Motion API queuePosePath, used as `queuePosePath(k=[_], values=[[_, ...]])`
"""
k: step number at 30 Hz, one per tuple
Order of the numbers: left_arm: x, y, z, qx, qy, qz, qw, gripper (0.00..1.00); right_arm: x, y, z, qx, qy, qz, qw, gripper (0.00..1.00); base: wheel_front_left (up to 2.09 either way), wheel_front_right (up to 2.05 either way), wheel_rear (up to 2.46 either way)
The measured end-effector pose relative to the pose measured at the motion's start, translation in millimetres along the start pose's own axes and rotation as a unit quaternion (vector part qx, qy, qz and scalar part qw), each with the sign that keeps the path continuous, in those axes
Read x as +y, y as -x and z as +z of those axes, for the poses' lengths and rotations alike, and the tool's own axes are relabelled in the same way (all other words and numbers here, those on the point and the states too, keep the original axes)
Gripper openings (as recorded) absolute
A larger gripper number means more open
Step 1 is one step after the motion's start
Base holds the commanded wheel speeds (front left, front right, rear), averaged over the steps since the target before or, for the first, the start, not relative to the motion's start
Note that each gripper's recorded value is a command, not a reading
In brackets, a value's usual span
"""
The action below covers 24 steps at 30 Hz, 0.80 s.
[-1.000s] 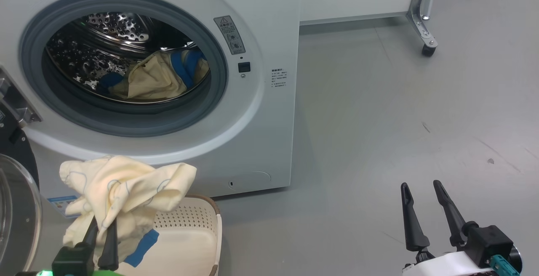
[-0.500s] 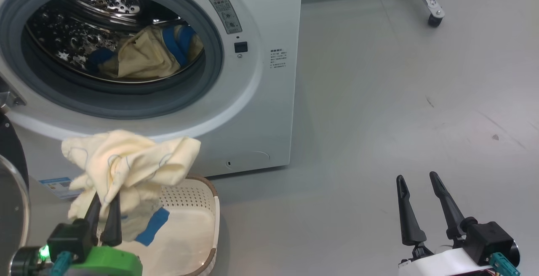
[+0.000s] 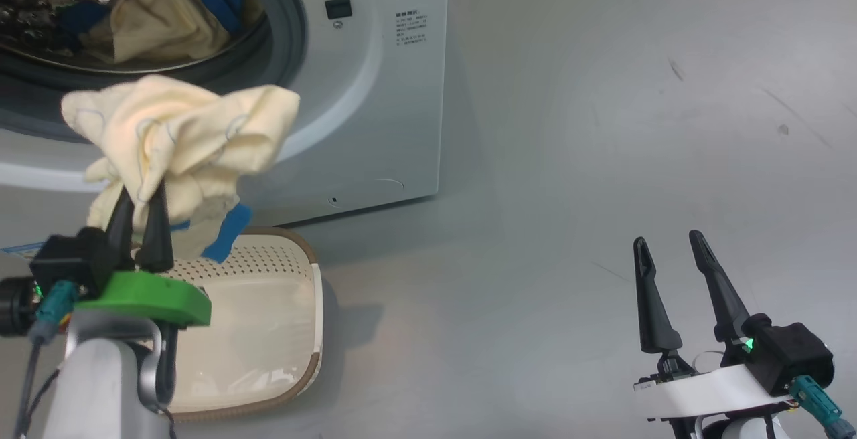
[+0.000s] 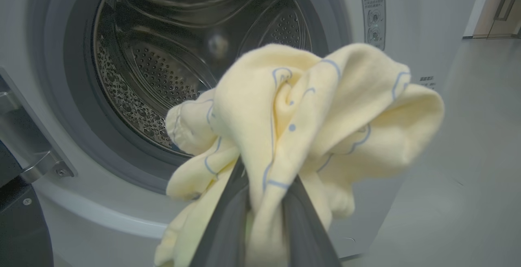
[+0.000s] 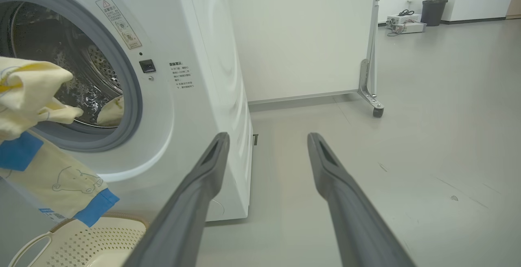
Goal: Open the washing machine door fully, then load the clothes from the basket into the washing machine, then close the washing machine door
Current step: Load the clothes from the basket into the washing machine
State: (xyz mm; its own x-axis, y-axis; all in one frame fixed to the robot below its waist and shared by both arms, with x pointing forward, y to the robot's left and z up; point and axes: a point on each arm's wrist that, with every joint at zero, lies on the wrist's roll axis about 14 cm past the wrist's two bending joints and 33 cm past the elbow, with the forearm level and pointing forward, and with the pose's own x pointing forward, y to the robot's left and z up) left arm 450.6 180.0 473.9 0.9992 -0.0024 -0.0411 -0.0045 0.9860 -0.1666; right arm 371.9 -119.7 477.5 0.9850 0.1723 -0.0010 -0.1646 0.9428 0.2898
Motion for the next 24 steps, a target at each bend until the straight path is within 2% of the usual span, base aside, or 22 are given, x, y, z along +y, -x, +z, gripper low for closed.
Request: queuePosePath(k=[12, 24], values=[[15, -90, -23, 0.050, 0.033, 0.009, 0.998, 0.00, -28, -20, -20, 0.024, 0.002, -0.035, 0.999, 1.00, 0.00, 0.00, 0.00], [49, -159, -63, 0.136, 0.031, 0.025, 0.990, 0.00, -55, -33, -45, 0.051, -0.005, -0.069, 0.996, 1.00, 0.00, 0.00, 0.00]])
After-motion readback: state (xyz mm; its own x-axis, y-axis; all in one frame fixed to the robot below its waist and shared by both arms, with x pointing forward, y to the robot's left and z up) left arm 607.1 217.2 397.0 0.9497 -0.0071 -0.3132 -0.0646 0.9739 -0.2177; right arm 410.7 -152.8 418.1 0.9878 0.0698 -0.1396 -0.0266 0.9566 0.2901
